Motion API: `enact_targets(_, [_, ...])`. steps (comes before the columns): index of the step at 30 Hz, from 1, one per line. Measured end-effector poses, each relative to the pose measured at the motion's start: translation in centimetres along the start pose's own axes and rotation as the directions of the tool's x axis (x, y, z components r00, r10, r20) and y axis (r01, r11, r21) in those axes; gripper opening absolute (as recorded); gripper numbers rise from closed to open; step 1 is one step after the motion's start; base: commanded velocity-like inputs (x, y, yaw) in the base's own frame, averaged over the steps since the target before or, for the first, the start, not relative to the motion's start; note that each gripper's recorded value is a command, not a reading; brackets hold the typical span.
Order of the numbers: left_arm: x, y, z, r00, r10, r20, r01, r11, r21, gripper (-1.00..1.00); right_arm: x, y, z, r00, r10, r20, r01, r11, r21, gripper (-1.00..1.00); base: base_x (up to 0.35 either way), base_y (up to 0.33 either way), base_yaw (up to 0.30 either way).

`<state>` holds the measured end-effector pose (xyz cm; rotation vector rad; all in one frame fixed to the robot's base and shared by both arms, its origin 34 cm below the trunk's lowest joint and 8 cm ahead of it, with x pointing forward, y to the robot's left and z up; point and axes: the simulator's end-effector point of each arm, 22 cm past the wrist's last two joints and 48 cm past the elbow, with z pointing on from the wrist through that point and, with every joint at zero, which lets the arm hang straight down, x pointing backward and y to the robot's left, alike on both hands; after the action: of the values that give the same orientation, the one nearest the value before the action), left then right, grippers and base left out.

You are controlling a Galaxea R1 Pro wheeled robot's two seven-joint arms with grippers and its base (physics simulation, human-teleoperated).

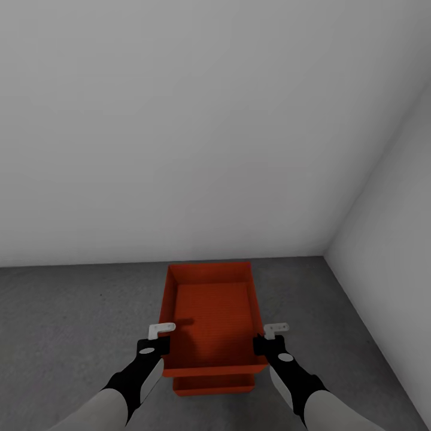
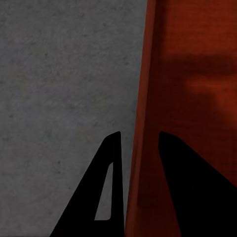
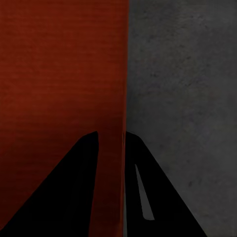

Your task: Move the two storage containers from the living room to the garage. In the garage, place one container on the floor and stack the other container on top of it (either order is fine).

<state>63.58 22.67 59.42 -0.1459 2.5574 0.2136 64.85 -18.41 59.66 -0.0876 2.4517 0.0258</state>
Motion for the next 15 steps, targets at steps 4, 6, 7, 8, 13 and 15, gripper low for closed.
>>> enact_targets(4, [0.3,-0.1,0.5,1.000,0.000,0.000,0.000,1.000,0.000,-1.00,0.3,0.0,0.5,1.000,0.000,0.000,0.000,1.000,0.000,-1.00,0.000,0.000,0.000])
enact_targets(6, [0.4,-0.1,0.7,1.000,0.000,0.000,0.000,1.000,0.000,-1.00,0.5,0.0,0.7,1.000,0.000,0.000,0.000,1.000,0.000,-1.00,0.000,0.000,0.000])
enact_targets(7, [0.5,-0.1,0.9,1.000,0.000,0.000,0.000,1.000,0.000,-1.00,0.6,0.0,0.8,1.000,0.000,0.000,0.000,1.000,0.000,-1.00,0.000,0.000,0.000])
enact_targets(8, [0.6,-0.1,1.0,1.000,0.000,0.000,0.000,1.000,0.000,-1.00,0.7,0.0,0.9,1.000,0.000,0.000,0.000,1.000,0.000,-1.00,0.000,0.000,0.000])
enact_targets(13, [1.0,-0.2,1.6,1.000,-0.001,-0.001,0.001,1.000,0.000,-1.00,1.1,0.0,1.5,1.000,-0.001,-0.001,0.001,1.000,0.000,-1.00,0.000,0.000,0.000])
enact_targets(15, [1.1,-0.3,1.9,1.000,0.000,0.001,0.000,1.000,0.000,-1.00,1.3,0.0,1.8,1.000,0.000,0.001,0.000,1.000,0.000,-1.00,0.000,0.000,0.000])
